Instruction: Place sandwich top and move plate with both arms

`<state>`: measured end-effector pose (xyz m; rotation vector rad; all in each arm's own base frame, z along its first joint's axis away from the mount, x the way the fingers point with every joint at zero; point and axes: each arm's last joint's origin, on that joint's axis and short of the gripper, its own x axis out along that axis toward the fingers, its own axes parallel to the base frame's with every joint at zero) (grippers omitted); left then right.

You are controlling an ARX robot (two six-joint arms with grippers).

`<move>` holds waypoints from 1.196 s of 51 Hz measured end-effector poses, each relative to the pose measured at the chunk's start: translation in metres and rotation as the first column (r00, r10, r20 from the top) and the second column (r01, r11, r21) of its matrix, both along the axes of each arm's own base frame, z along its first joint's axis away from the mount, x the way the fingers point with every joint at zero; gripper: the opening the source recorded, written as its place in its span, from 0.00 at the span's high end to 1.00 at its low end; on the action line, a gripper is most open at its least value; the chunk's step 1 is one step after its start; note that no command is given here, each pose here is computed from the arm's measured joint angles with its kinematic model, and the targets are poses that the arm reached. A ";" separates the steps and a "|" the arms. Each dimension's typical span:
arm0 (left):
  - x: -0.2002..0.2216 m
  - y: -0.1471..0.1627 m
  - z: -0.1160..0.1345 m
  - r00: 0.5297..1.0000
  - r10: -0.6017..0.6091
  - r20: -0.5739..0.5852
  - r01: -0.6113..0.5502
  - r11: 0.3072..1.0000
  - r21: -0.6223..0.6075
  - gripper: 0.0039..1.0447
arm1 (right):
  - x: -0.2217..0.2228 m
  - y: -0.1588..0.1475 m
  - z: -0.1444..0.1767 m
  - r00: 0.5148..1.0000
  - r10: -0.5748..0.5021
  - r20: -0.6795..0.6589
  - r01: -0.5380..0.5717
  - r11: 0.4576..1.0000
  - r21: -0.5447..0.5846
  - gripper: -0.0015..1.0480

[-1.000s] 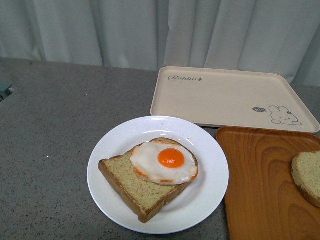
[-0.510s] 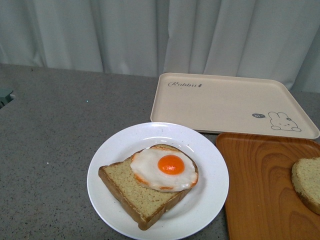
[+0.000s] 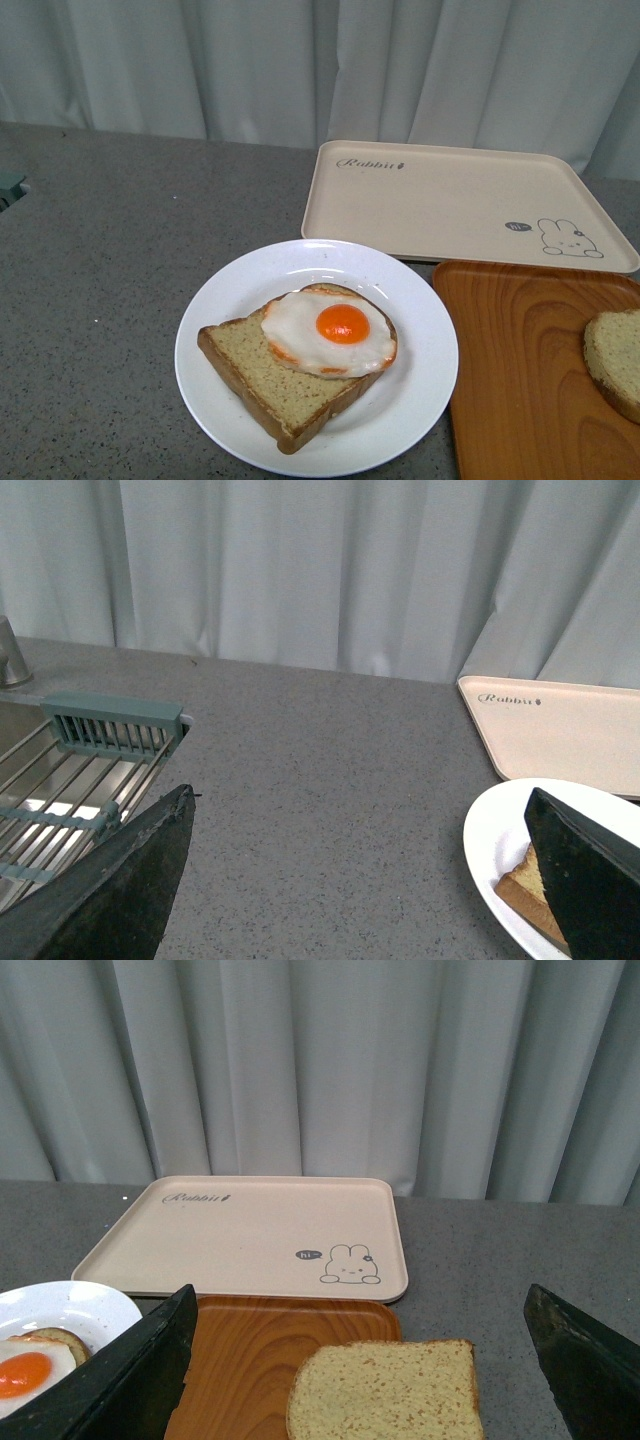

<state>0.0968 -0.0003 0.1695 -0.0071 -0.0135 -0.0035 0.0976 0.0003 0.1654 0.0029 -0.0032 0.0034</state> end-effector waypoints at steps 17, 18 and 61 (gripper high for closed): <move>0.000 0.000 0.000 1.000 0.000 0.001 0.000 1.000 0.000 0.06 | 0.001 0.004 -0.007 0.979 0.041 -0.200 0.081 0.821 0.565 0.09; 0.000 0.000 0.000 1.000 0.001 0.001 -0.001 1.000 0.000 0.06 | 0.001 0.005 -0.007 0.979 0.048 -0.200 0.084 0.795 0.601 0.09; 0.000 0.000 0.000 1.000 0.000 0.001 0.000 1.000 0.000 0.06 | 0.010 -0.001 -0.018 0.950 0.053 -0.307 0.191 0.681 0.707 0.09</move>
